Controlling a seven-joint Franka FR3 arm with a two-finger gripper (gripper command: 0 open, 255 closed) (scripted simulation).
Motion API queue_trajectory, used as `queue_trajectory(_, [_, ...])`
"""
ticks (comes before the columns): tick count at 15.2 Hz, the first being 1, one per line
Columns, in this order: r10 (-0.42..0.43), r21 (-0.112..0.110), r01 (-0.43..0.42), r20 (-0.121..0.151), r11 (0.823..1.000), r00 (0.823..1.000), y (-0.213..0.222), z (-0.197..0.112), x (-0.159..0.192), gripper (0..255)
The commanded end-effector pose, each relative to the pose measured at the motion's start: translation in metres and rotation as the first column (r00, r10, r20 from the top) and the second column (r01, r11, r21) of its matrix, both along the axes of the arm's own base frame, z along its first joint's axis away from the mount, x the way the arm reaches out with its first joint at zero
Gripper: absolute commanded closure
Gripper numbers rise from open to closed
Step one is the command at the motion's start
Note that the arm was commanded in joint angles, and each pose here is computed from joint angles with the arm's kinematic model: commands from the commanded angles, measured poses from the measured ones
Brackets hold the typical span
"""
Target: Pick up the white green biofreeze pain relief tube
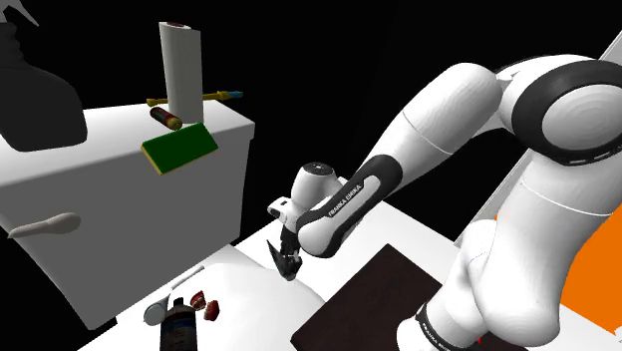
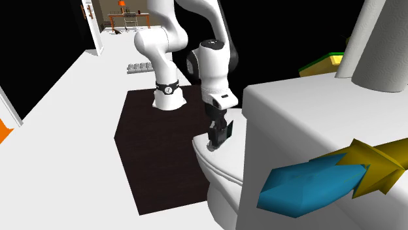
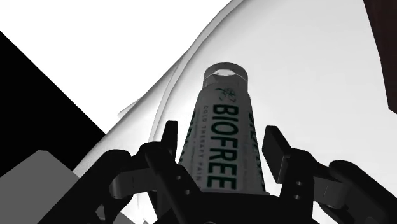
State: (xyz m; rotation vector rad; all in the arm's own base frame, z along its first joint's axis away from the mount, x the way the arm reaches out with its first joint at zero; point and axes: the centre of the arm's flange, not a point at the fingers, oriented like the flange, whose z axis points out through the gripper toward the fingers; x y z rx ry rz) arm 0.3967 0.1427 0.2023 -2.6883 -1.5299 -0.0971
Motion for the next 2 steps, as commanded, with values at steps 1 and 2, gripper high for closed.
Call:
queue_trajectory(1, [0.0, 0.0, 0.0, 0.0, 1.0, 1.0, -0.0008, 0.0063, -0.001, 255])
queue_trajectory(2, [0.0, 0.0, 0.0, 0.0, 1.0, 1.0, -0.0008, 0.0062, -0.0011, 255])
